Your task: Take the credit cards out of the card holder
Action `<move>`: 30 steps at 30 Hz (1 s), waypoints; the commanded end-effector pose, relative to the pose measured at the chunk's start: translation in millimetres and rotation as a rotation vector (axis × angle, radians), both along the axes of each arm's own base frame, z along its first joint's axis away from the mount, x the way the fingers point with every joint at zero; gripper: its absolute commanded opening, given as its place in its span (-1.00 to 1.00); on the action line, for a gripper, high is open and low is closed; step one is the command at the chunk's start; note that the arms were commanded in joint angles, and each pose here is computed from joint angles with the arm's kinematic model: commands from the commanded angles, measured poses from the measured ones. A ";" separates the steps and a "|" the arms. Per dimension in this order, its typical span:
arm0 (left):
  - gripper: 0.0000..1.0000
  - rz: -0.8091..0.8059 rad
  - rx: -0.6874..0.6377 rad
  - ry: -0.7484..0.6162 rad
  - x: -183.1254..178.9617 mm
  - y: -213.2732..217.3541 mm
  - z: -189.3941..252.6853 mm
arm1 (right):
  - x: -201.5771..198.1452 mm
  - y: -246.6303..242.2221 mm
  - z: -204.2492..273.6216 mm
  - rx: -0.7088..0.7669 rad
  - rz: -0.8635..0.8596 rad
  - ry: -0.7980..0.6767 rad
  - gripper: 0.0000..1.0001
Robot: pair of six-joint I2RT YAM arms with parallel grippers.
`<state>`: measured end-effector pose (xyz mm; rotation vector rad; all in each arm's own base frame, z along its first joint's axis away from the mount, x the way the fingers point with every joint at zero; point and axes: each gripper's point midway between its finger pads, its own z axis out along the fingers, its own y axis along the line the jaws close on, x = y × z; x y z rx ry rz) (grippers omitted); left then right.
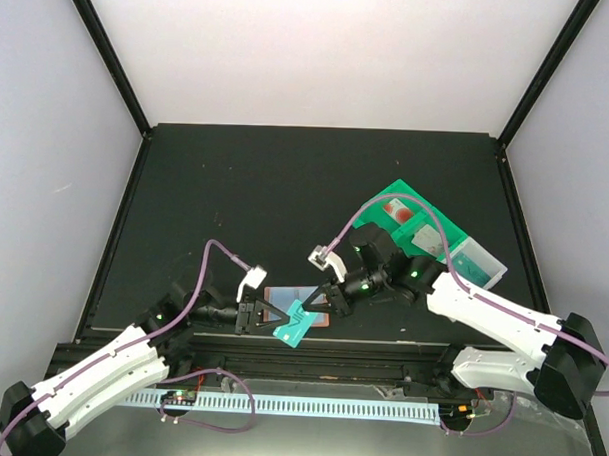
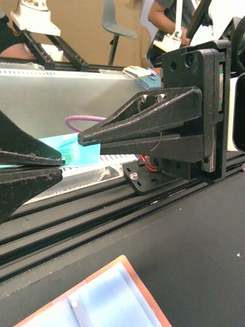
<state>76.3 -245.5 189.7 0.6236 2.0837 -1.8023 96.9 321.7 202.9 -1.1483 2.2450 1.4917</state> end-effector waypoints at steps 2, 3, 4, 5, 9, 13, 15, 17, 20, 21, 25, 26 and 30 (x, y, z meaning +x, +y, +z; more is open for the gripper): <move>-0.82 0.009 -0.020 -0.021 1.3 -0.3 12.9 | 2.0 4.7 -1.6 0.019 0.008 0.015 -0.98; -0.66 0.022 -0.013 -0.022 3.1 0.2 13.8 | 2.9 5.2 -2.2 0.018 0.000 0.018 -0.98; -0.46 0.049 0.000 -0.022 7.1 1.1 13.4 | 4.2 5.2 -2.2 0.018 -0.011 0.017 -0.98; -0.16 0.075 0.014 -0.022 10.8 2.4 13.6 | 6.3 5.1 -1.7 0.020 -0.025 0.017 -0.98; 0.62 0.198 0.081 -0.029 25.9 11.9 8.9 | 15.8 2.0 0.0 0.027 -0.098 0.032 -0.98; 0.98 0.287 0.104 -0.049 37.5 19.5 7.2 | 32.8 -9.3 -5.3 0.007 -0.209 0.059 -0.98; 0.98 0.321 0.126 -0.059 41.7 23.3 5.7 | 44.5 -19.5 -8.5 0.000 -0.283 0.082 -0.98; 0.98 0.357 0.166 -0.064 46.7 28.1 0.0 | 58.3 -33.2 -13.4 -0.007 -0.364 0.108 -0.98; 0.98 0.389 0.223 -0.067 51.4 33.3 -7.3 | 81.0 -58.9 -21.3 -0.022 -0.507 0.134 -0.98; 0.98 0.388 0.233 -0.069 51.6 33.7 -8.3 | 90.0 -70.6 -24.8 -0.037 -0.564 0.140 -0.98; 0.98 0.394 0.270 -0.072 54.0 35.0 -15.5 | 115.4 -109.9 -27.4 -0.102 -0.761 0.106 -0.98; 0.98 0.405 0.280 -0.073 56.2 35.9 -18.0 | 120.3 -119.6 -26.1 -0.113 -0.809 0.095 -0.98; 0.98 0.423 0.319 -0.065 61.1 37.5 -27.3 | 136.2 -161.8 -14.0 -0.145 -1.004 0.042 -0.98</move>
